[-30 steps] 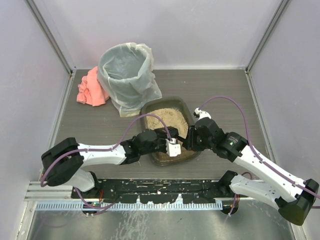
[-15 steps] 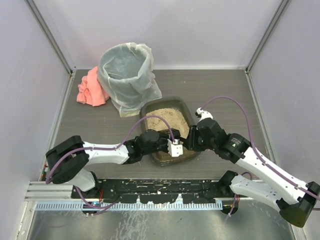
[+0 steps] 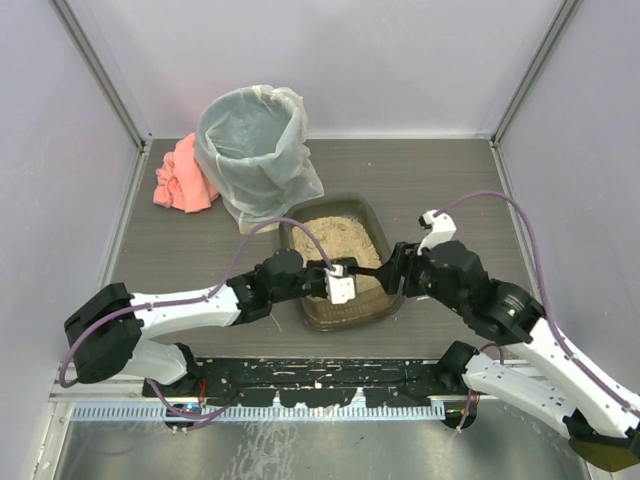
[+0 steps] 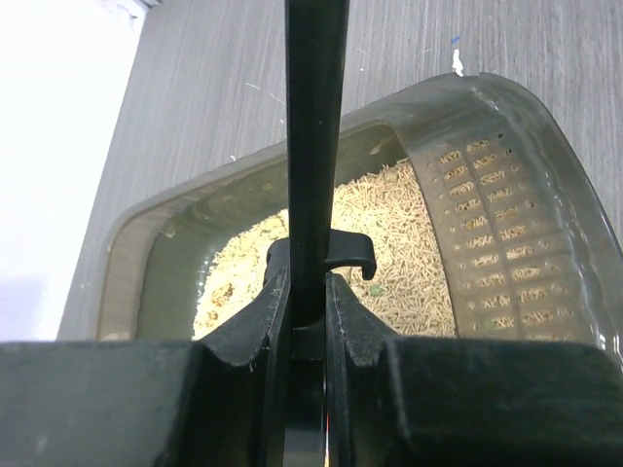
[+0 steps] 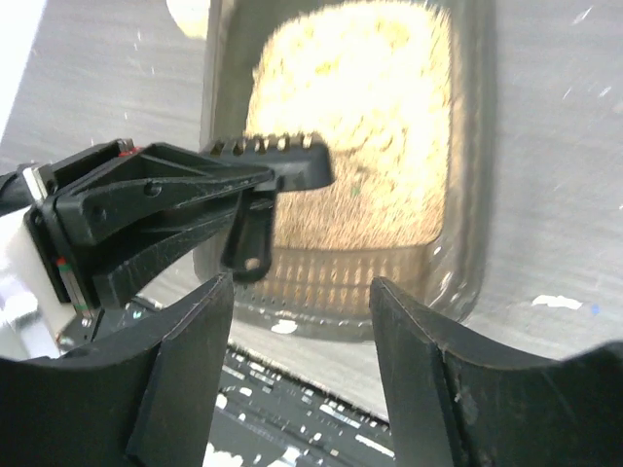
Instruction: Clean the litter box
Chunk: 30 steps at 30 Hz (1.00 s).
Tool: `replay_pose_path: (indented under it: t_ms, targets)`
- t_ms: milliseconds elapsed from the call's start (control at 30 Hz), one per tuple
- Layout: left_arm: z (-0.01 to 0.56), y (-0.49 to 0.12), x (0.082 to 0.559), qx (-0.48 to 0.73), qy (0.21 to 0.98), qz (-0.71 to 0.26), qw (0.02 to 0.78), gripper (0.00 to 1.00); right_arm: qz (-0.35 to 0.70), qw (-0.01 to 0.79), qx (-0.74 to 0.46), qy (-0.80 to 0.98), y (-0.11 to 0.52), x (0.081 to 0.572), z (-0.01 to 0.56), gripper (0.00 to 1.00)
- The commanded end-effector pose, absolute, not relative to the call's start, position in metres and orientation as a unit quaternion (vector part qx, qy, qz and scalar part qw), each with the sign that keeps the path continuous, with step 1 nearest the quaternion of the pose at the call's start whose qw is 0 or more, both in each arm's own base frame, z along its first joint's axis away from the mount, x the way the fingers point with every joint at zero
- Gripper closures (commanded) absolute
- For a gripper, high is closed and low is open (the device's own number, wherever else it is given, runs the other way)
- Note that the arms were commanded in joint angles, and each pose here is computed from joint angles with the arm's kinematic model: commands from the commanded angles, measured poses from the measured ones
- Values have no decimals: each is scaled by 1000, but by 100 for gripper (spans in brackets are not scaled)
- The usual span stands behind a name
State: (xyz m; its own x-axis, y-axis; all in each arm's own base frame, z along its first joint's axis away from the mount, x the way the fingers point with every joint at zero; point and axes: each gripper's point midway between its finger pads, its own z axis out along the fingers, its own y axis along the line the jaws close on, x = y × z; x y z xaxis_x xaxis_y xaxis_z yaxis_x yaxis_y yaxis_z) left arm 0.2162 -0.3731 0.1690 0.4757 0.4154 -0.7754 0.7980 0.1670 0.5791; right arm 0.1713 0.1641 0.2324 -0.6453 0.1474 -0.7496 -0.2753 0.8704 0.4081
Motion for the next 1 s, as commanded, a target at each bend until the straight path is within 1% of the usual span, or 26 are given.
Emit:
replay_pose_path:
  t_ms: [0,100,200,267,300,433,567,733,867,967]
  targets:
    - [197,-365,214,615,496,-240,564,100,230,546,-57,804,141,191,297,35]
    - [208,-360,214,619,501,-273,540,100,232,583,-79,774,139,191,320,35]
    - [215,-353,216,617,506,-306,519,100,250,625,-132,728,144,186,345,34]
    - [222,-349,218,612,506,-333,509,100,277,628,-206,698,159,171,355,28]
    - [223,-349,217,613,501,-348,502,100,292,630,-251,675,169,162,358,28]
    - [227,-352,215,629,486,-372,479,100,307,632,-330,630,192,156,365,28]
    - [232,-359,205,649,460,-406,450,100,295,621,-393,610,215,165,353,31]
    - [241,-361,191,668,423,-432,433,100,269,616,-430,604,229,180,345,35]
    - [246,-357,183,679,400,-438,433,100,285,604,-449,594,235,173,343,36]
    - [248,-357,179,681,391,-444,431,100,304,589,-461,590,242,167,335,41]
